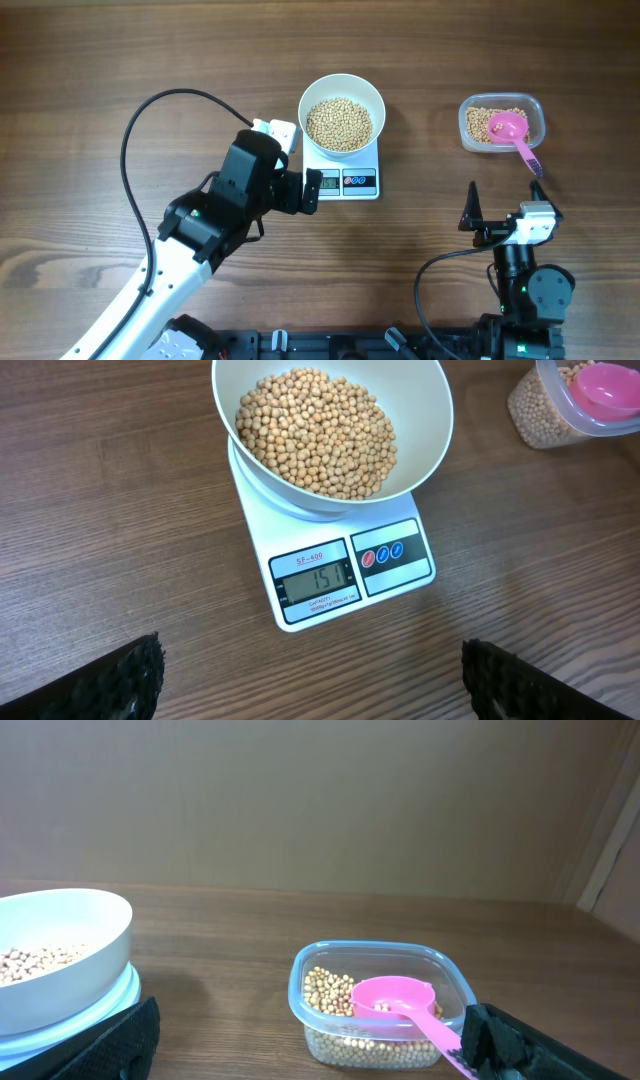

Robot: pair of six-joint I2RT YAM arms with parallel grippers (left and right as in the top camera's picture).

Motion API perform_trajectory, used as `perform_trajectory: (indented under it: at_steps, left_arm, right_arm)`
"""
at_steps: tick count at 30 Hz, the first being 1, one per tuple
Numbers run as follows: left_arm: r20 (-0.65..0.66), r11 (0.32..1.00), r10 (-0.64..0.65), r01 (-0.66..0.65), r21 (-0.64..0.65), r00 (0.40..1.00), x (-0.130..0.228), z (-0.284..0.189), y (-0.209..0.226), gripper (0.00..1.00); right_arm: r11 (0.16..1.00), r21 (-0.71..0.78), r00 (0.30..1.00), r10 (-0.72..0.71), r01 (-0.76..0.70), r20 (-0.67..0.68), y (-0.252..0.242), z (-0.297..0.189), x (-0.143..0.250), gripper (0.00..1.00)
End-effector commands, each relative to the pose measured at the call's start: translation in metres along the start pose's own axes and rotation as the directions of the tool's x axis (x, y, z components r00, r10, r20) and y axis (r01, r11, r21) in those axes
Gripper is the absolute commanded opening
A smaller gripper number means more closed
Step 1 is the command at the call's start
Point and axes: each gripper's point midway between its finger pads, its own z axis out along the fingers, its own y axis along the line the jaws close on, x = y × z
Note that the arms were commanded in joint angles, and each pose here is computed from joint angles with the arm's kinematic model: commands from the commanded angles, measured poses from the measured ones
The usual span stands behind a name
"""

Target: Scoop item into bowl and weigh 150g on scale

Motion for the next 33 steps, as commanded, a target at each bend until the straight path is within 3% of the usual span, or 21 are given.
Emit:
perform_trajectory:
  at_steps: [1, 6, 12, 18, 24, 33]
  left_arm:
    - [0.009, 1.0, 0.005, -0.005, 0.015, 1.0, -0.005, -0.001, -0.005, 1.0]
    - [-0.018, 1.0, 0.003, -0.003, 0.008, 1.0, 0.002, -0.001, -0.003, 1.0]
    - [0.046, 1.0, -0.001, 0.0, 0.024, 0.999, -0.014, -0.002, -0.007, 1.0]
    - [0.079, 0.999, 0.0, 0.004, -0.04, 0.997, -0.019, -0.004, 0.004, 1.0]
    - [0.244, 0.998, 0.001, 0.014, -0.06, 0.97, -0.021, -0.018, 0.016, 1.0]
    - [0.457, 0.999, 0.032, -0.015, -0.042, 0.889, 0.015, -0.036, 0.034, 1.0]
  right_arm:
    - [1.0, -0.015, 1.0, -0.016, 0.016, 0.014, 0.003, -0.001, -0.002, 1.0]
    - [1.0, -0.015, 1.0, -0.016, 0.016, 0.014, 0.003, -0.001, -0.002, 1.0]
    - [1.0, -0.015, 1.0, -0.016, 0.016, 0.014, 0.003, -0.001, -0.002, 1.0]
    - [1.0, -0.015, 1.0, -0.015, 0.015, 0.014, 0.003, -0.001, -0.002, 1.0]
    - [1.0, -0.015, 1.0, -0.016, 0.016, 0.014, 0.003, -0.001, -0.002, 1.0]
    - [1.0, -0.015, 1.0, -0.015, 0.015, 0.014, 0.003, -0.001, -0.002, 1.0]
